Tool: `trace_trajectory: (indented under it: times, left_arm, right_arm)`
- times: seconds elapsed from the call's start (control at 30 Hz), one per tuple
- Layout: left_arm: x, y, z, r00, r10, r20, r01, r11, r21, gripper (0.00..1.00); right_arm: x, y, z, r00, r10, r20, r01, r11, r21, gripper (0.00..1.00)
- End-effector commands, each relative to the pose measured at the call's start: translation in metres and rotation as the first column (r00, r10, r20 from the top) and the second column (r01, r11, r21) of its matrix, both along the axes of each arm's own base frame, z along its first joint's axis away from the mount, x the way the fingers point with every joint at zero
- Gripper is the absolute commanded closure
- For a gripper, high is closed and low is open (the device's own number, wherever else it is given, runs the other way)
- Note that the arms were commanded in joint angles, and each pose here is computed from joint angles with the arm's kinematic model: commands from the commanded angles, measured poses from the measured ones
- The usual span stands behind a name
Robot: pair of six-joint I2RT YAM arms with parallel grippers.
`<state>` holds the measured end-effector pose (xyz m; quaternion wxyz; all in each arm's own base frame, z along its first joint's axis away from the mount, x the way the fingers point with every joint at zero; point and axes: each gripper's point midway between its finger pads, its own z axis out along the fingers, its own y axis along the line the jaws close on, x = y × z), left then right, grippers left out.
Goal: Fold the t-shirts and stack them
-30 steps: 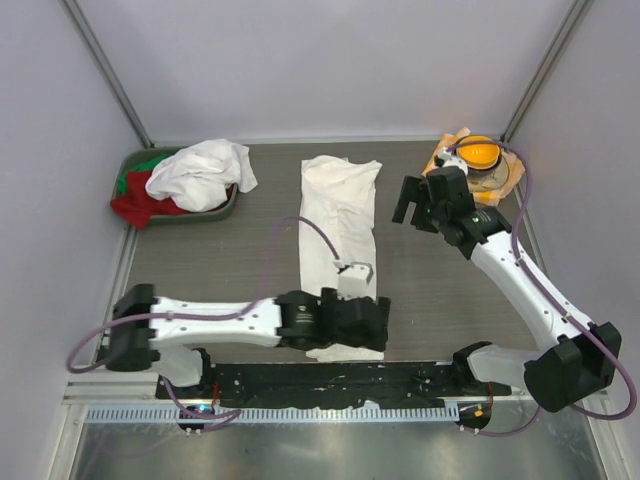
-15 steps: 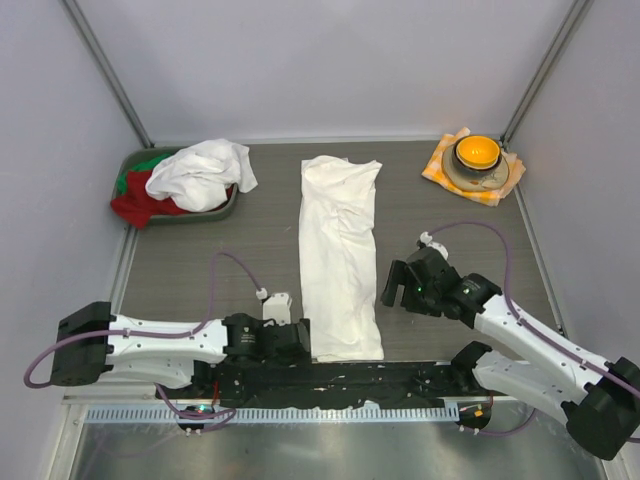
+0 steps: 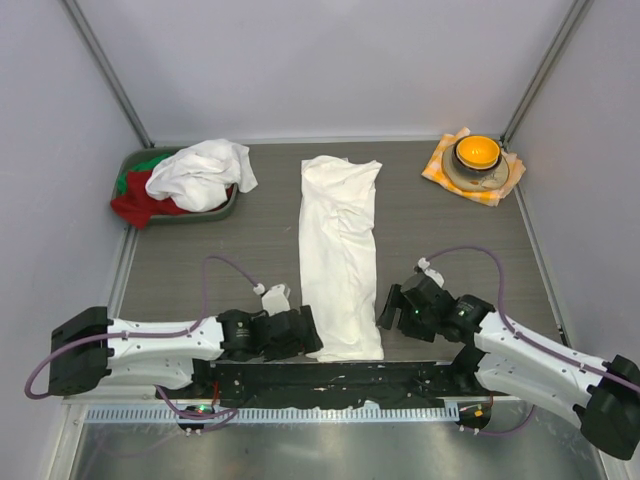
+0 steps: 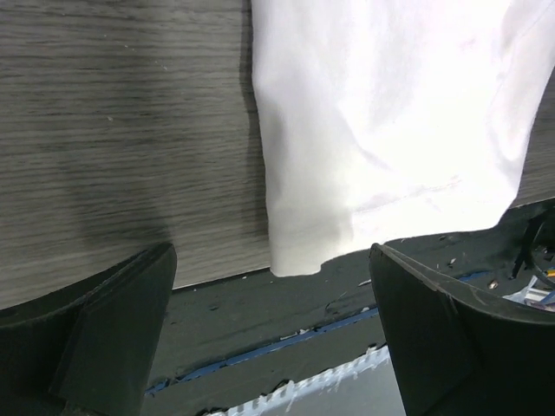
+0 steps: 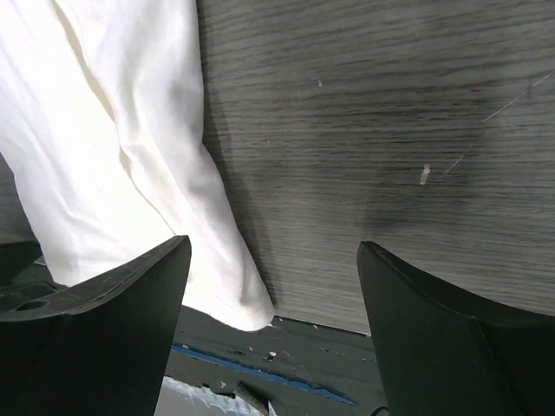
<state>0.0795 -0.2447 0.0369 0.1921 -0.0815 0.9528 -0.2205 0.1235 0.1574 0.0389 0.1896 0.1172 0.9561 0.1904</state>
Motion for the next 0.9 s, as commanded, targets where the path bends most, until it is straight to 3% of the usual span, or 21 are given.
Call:
trace_trajectory:
  times: [0.0,0.37,0.53,0.6,0.73,0.87]
  left_arm:
    - [0.000,0.002,-0.012,1.000,0.009,-0.027,-0.009,1.000,-0.003,0.00]
    - [-0.012,-0.007,-0.034,0.994,-0.016,-0.106,0.017,1.000,0.003,0.24]
    - [-0.013,-0.001,-0.039,0.994,-0.005,-0.111,0.006,1.000,0.010,0.48]
    - [-0.014,0.001,-0.040,0.994,-0.002,-0.114,0.003,1.000,0.014,0.56]
    - [-0.014,0.003,-0.043,0.993,0.005,-0.115,-0.002,1.000,0.021,0.63]
    - [-0.015,0.003,-0.047,0.993,0.005,-0.119,-0.002,1.000,0.024,0.71]
  right_arm:
    - [0.002,0.015,0.004,1.000,-0.021,0.015,0.020,0.998,0.066,0.19]
    - [-0.017,0.040,-0.011,1.000,0.021,-0.005,-0.021,0.997,0.068,0.25]
    - [-0.025,0.046,-0.019,0.999,0.030,-0.019,-0.028,0.997,0.071,0.28]
    - [-0.027,0.046,-0.021,1.000,0.024,-0.021,-0.022,0.997,0.070,0.32]
    - [-0.035,0.046,-0.027,0.999,0.027,-0.031,-0.025,0.997,0.071,0.41]
    - [-0.041,0.044,-0.033,0.999,0.029,-0.044,-0.027,0.998,0.056,0.56]
